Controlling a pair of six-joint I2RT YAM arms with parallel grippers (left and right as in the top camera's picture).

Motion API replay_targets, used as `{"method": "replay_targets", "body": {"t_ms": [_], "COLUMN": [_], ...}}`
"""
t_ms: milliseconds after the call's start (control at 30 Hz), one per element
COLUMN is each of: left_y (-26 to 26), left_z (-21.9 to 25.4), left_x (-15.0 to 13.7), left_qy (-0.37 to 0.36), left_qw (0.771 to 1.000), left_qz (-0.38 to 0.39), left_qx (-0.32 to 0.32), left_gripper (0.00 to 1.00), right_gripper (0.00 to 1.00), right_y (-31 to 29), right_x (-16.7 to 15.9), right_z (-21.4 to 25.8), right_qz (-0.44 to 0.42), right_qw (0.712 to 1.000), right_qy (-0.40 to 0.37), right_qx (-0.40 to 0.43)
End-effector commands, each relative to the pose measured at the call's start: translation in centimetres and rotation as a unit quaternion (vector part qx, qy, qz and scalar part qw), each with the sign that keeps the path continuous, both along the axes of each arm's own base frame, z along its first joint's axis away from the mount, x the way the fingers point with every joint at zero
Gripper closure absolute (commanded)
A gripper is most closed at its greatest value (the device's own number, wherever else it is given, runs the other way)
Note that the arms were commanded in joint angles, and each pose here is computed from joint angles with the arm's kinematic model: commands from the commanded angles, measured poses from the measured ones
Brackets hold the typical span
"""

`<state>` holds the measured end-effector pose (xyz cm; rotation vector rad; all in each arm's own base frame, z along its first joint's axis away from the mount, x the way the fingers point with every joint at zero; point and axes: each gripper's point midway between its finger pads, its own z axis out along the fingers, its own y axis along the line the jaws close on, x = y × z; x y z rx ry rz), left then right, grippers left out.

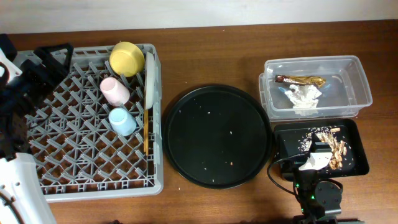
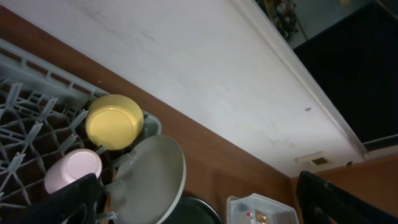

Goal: Sort waste into correct bins and load items into the dishwasher rack

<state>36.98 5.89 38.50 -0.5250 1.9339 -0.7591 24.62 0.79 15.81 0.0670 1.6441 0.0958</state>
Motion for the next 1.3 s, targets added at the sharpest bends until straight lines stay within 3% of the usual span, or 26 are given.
{"method": "replay_targets", "body": {"t_ms": [0, 133, 200, 300, 433, 567, 667, 733, 767, 833, 967, 1100, 1267], "left_y": [-3.7, -12.4, -13.1, -12.7, -10.2, -8.8, -8.0, -7.7, -7.3, -6.4, -6.1, -6.1, -6.2], "left_z": [0.9, 3.8, 5.1, 4.5, -4.6, -15.2, -16.2, -11.8, -9.4, -8.4, -13.5, -21.5, -22.7], "left_x": [-0.2, -3.3, -4.8, -9.3, -14.8, -17.8, -15.7, -14.5, -14.9, -15.4, -13.5, -12.4, -12.4], "left_qy": [-0.016, -0.063, -0.085, -0.070, -0.014, 0.017, -0.107, -0.272, -0.355, -0.420, -0.338, -0.185, -0.181], "left_qw": [0.999, 0.985, 0.984, 0.988, 0.993, 0.991, 0.987, 0.953, 0.924, 0.892, 0.924, 0.964, 0.931], "left_qz": [-0.048, -0.158, -0.142, -0.103, -0.034, 0.003, 0.048, 0.077, 0.099, 0.142, 0.153, 0.130, 0.079], "left_qx": [0.016, 0.037, 0.065, 0.088, 0.115, 0.132, 0.114, 0.110, 0.103, 0.082, 0.094, 0.143, 0.308], "left_gripper": [0.01, 0.01, 0.01, 0.01, 0.01, 0.01, 0.01, 0.01, 0.01, 0.01, 0.01, 0.01, 0.01], "right_gripper": [0.01, 0.01, 0.01, 0.01, 0.01, 0.01, 0.01, 0.01, 0.01, 0.01, 0.01, 0.01, 0.01], "right_y": [-0.1, -0.1, -0.1, -0.1, -0.1, -0.1, -0.1, -0.1, -0.1, -0.1, -0.1, -0.1, -0.1], "right_x": [0.0, 0.0, 0.0, 0.0, 0.0, 0.0, 0.0, 0.0, 0.0, 0.0, 0.0, 0.0, 0.0], "right_z": [-0.2, -0.2, -0.2, -0.2, -0.2, -0.2, -0.2, -0.2, -0.2, -0.2, -0.2, -0.2, -0.2], "right_qz": [-0.001, -0.001, -0.001, -0.001, -0.001, -0.001, -0.001, -0.001, -0.001, -0.001, -0.001, -0.001, -0.001], "right_qw": [1.000, 1.000, 1.000, 1.000, 1.000, 1.000, 1.000, 1.000, 1.000, 1.000, 1.000, 1.000, 1.000], "right_qy": [0.003, 0.003, 0.003, 0.003, 0.003, 0.003, 0.003, 0.003, 0.003, 0.003, 0.003, 0.003, 0.003], "right_qx": [0.003, 0.003, 0.003, 0.003, 0.003, 0.003, 0.003, 0.003, 0.003, 0.003, 0.004, 0.003, 0.003]}}
